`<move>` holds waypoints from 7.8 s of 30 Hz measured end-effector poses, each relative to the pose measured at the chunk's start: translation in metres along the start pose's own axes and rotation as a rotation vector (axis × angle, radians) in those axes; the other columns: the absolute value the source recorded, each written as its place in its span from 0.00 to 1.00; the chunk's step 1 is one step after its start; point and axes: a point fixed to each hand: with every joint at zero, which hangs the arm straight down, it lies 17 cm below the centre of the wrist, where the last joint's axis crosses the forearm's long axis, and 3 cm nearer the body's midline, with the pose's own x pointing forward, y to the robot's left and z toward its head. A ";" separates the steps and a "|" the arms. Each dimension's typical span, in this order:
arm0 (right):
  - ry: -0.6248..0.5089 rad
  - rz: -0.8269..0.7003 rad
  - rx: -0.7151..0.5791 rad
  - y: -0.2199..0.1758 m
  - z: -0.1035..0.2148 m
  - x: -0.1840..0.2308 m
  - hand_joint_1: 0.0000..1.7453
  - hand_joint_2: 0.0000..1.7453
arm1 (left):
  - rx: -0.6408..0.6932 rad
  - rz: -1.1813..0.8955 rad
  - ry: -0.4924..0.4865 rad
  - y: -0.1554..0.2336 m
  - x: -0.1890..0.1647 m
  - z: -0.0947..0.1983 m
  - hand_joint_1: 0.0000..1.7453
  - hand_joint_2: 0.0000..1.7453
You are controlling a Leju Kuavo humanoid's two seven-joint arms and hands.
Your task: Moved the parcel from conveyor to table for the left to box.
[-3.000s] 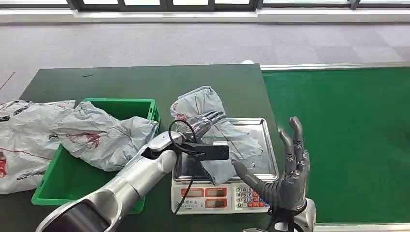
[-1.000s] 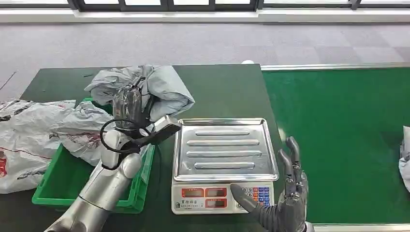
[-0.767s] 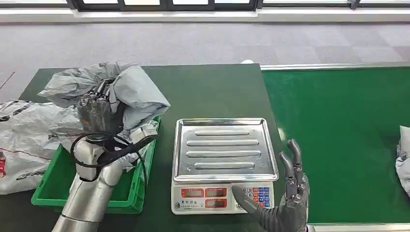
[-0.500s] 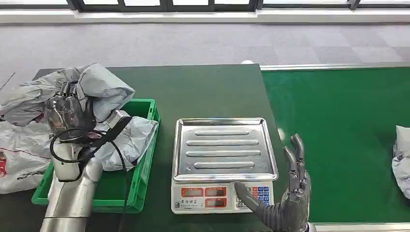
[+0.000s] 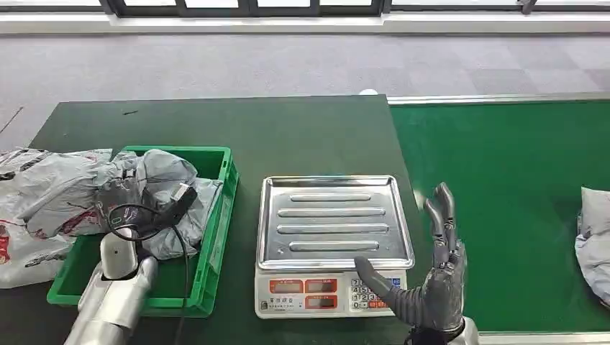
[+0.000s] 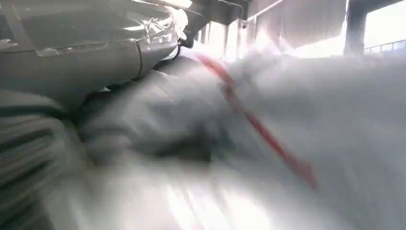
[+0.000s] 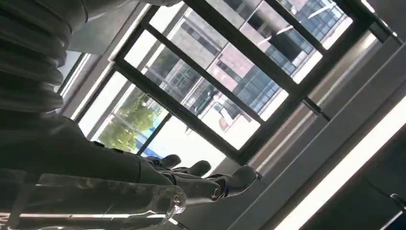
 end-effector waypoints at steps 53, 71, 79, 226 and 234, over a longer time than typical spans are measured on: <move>0.878 1.131 0.889 -0.146 0.187 -0.405 0.00 1.00 | 0.413 1.364 -0.175 0.195 0.041 0.113 0.00 0.00; 1.125 1.262 1.018 -0.259 0.247 -0.436 0.00 1.00 | 0.417 1.360 -0.166 0.193 0.040 0.096 0.00 0.00; 1.156 1.192 1.033 -0.259 0.257 -0.443 0.00 1.00 | 0.419 1.347 -0.157 0.191 0.038 0.095 0.00 0.00; 0.039 0.147 0.834 0.246 -0.051 -0.076 0.00 1.00 | 0.332 1.453 -0.121 0.162 0.053 0.100 0.00 0.00; 0.020 0.125 0.807 0.230 -0.053 -0.068 0.00 1.00 | 0.315 1.465 -0.128 0.166 0.050 0.108 0.00 0.00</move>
